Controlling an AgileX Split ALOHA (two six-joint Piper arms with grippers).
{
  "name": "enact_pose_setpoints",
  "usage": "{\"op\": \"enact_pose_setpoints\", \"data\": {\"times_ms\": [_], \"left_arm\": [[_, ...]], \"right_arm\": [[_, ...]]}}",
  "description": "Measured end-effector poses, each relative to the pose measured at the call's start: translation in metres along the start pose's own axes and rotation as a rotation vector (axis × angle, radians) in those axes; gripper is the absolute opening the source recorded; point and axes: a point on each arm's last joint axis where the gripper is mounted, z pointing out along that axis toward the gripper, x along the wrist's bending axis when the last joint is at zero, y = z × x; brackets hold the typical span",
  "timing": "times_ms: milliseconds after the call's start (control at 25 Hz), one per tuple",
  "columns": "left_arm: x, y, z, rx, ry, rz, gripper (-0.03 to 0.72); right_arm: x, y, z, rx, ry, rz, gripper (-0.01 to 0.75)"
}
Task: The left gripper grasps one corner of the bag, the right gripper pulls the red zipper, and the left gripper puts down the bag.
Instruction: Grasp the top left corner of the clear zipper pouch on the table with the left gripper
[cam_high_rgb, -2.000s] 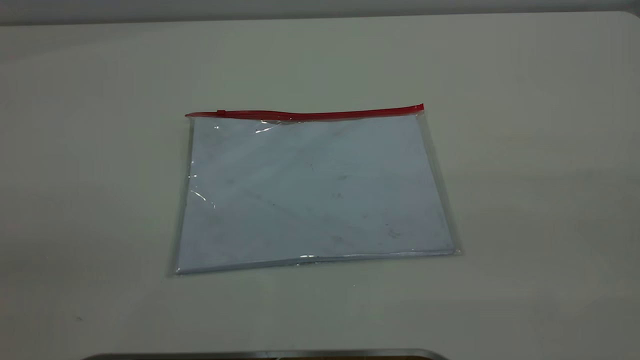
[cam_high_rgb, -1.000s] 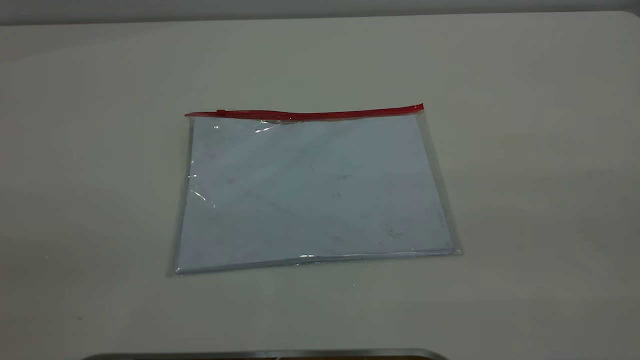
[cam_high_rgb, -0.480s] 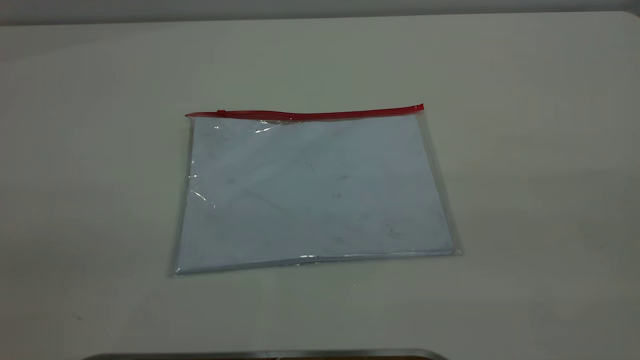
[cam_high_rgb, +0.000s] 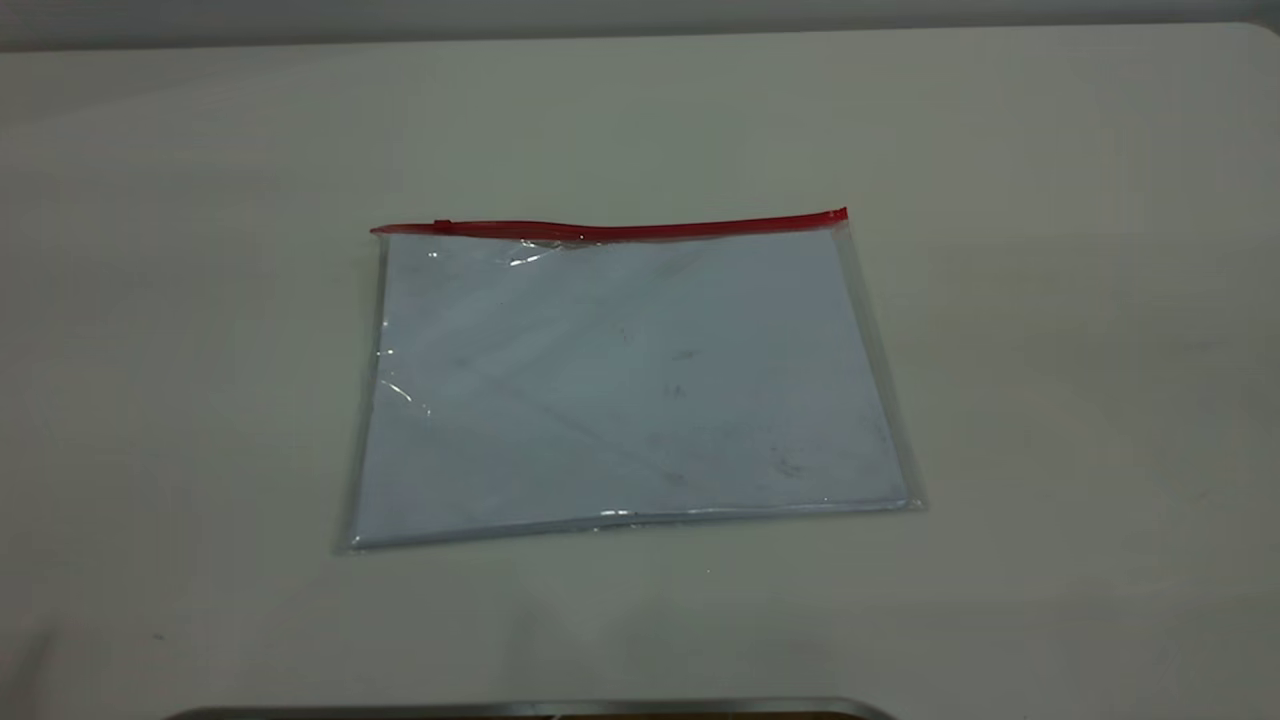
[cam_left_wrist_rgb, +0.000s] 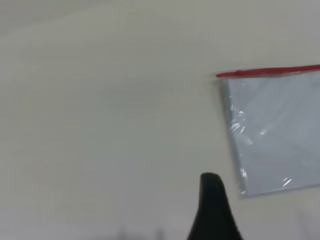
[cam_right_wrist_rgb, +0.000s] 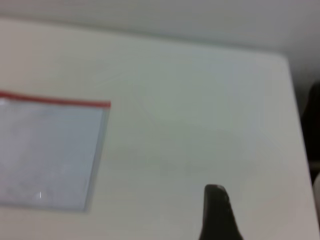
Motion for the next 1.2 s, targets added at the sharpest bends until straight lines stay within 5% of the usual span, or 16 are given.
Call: {"op": "enact_pose_setpoints", "data": {"times_ms": [280,680,1200], "left_arm": [[0.003,0.040,0.099,0.136,-0.085,-0.031,0.586],[0.008,0.019,0.240,0.341,-0.198,-0.074,0.586],[0.009,-0.005,0.364,0.356,-0.349,-0.052,0.586]], "right_arm": [[0.000,0.021,0.069,0.212,0.106,0.126,0.521],[0.003,0.027,0.142,0.358,0.232,0.103,0.523],[-0.002,0.052,0.236,0.413,0.320,0.038,0.523]]}}
